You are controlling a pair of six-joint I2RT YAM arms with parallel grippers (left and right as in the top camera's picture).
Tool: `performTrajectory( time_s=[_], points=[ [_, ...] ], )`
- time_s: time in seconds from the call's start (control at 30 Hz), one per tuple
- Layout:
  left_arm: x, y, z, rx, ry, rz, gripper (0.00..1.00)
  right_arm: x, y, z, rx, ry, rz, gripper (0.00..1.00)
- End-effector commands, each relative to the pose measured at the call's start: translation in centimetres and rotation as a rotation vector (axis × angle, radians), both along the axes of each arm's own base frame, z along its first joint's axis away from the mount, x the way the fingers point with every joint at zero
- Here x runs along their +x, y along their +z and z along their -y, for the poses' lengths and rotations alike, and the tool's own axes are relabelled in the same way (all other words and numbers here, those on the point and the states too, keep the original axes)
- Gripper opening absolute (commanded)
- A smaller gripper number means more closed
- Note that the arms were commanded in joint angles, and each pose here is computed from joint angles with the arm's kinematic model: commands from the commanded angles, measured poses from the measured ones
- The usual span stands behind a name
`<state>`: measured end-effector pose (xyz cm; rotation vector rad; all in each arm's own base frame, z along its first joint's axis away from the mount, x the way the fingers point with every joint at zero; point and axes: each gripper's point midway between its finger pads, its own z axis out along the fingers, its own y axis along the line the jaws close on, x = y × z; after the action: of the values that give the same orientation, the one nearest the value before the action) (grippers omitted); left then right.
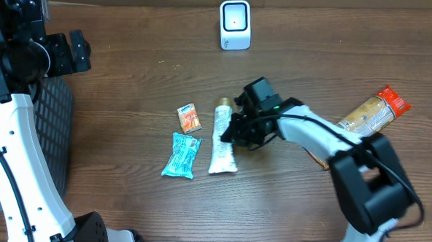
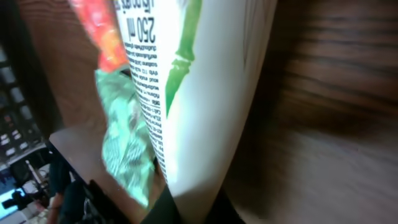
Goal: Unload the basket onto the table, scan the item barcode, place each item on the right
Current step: 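Move the right gripper to the white tube and grasp it, then lift the white tube and carry it toward the scanner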
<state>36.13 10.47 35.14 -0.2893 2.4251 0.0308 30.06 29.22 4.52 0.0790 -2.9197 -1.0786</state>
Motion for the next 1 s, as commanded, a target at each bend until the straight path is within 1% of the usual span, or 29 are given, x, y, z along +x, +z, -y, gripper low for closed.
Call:
performTrajectory(
  time_s=[0.0, 0.1, 0.23, 0.4, 0.6, 0.9, 0.97],
  points=[
    [0.1, 0.2, -0.1, 0.007, -0.012, 0.006, 1.00, 0.7, 9.2, -0.2, 0.168, 0.108, 0.250, 0.04],
    [0.1, 0.2, -0.1, 0.007, -0.012, 0.006, 1.00, 0.4, 14.0, 1.0, 0.248, 0.101, 0.330, 0.04],
    [0.1, 0.1, -0.1, 0.007, -0.012, 0.006, 1.00, -1.0, 20.3, 2.4, 0.415, 0.124, 0.402, 0.04],
    [0.1, 0.2, -0.1, 0.007, -0.012, 0.006, 1.00, -2.4, 24.9, 4.2, 0.523, 0.112, 0.439, 0.04],
    [0.1, 0.2, -0.1, 0.007, -0.012, 0.006, 1.00, -3.3, 26.7, 4.8, 0.548, 0.121, 0.484, 0.04],
    [0.1, 0.1, -0.1, 0.007, -0.012, 0.006, 1.00, -3.3, 26.6, 4.8, 0.546, 0.103, 0.456, 0.03],
    [0.1, 0.2, -0.1, 0.007, -0.012, 0.006, 1.00, -2.8, 26.3, 5.1, 0.509, 0.071, 0.445, 0.03]
  ],
)
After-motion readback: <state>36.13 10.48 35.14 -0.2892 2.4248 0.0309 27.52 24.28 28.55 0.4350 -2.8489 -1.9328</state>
